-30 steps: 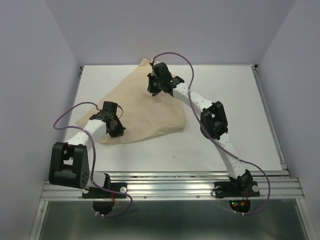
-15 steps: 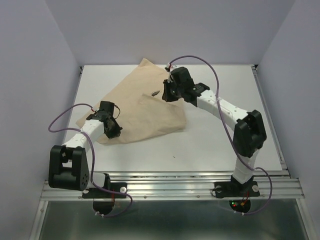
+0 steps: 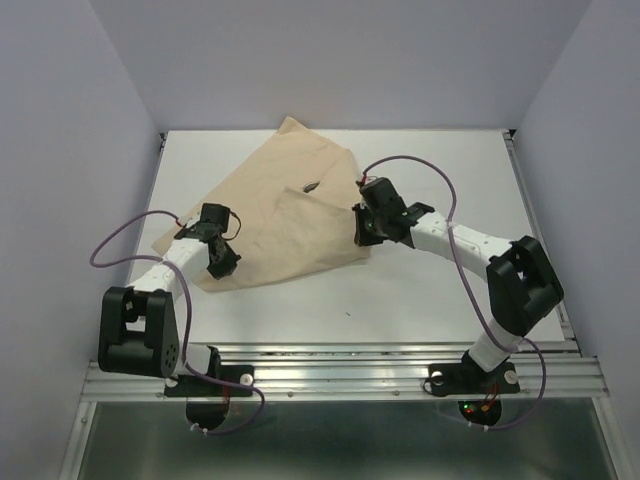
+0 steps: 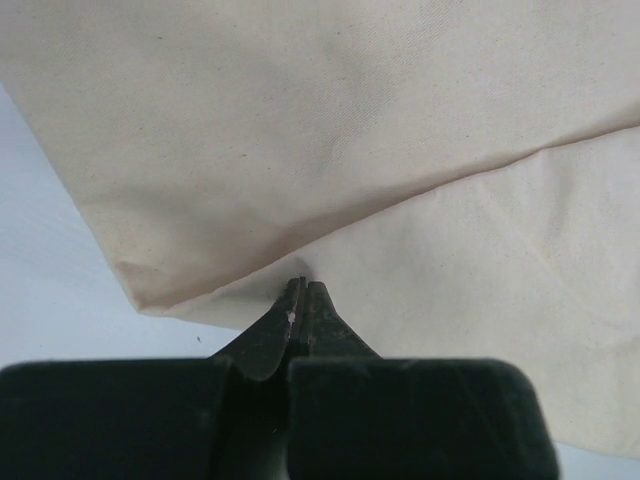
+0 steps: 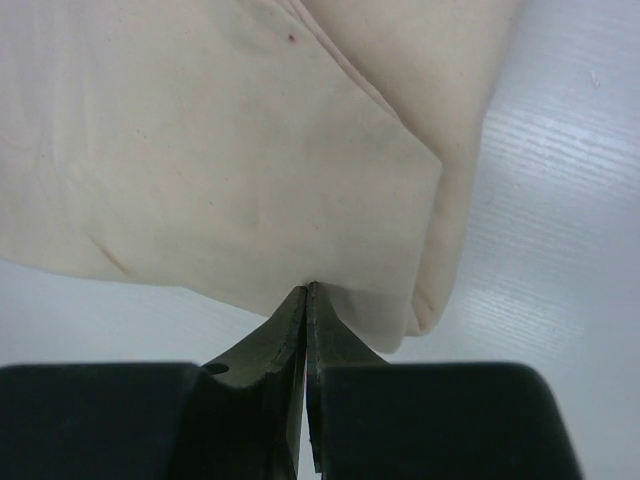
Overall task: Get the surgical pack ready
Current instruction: Pack the surgical kit at the center of the board.
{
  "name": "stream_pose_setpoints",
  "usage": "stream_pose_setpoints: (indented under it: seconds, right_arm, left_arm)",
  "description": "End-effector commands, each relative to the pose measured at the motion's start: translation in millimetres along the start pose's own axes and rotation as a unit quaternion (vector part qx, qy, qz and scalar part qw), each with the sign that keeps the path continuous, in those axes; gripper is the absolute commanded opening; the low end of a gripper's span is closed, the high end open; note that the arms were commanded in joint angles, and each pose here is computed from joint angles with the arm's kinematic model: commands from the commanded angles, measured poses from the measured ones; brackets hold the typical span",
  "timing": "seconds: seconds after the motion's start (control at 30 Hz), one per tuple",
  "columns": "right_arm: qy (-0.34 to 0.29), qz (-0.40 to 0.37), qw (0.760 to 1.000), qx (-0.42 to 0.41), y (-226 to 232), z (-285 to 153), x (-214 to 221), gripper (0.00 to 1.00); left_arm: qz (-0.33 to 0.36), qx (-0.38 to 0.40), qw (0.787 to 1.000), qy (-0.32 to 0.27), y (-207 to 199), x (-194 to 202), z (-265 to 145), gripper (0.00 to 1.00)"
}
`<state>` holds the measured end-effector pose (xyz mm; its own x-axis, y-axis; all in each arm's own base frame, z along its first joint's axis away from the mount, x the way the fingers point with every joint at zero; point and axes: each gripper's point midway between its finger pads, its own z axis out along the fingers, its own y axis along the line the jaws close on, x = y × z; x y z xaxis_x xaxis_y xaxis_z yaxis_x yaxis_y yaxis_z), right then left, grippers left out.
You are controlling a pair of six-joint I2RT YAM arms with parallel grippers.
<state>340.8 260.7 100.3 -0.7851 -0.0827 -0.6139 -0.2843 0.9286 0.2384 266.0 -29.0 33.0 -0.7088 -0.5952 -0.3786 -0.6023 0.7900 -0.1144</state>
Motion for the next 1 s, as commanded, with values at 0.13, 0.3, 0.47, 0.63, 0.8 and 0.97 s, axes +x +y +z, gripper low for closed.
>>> stream_pose_setpoints:
  seconds: [0.13,0.3,0.47,0.63,0.8,0.97]
  right_arm:
    - [-0.053,0.022,0.998,0.018,-9,-19,-24,0.06]
    - [-0.041,0.018,0.998,0.038,-19,-6,-21,0.06]
    - [-0.017,0.009,0.998,0.067,-34,21,-9,0.05]
    - [-0.012,0.006,0.998,0.057,-30,23,-10,0.05]
    - [-0.036,0.000,0.998,0.045,-26,6,-31,0.05]
    - [-0.100,0.039,0.993,0.039,-48,-24,-82,0.08]
  left_arm:
    - [-0.052,-0.011,0.998,-0.025,15,-5,-33,0.00]
    - [-0.066,-0.010,0.998,-0.006,21,15,-20,0.00]
    - [-0.064,-0.018,0.998,0.014,19,24,-1,0.00]
    - [-0.056,-0.039,0.998,0.012,21,19,8,0.00]
    - [-0.051,-0.007,0.998,-0.036,0,-18,-19,0.00]
    - [-0.037,0.019,0.996,-0.075,-17,-50,-48,0.00]
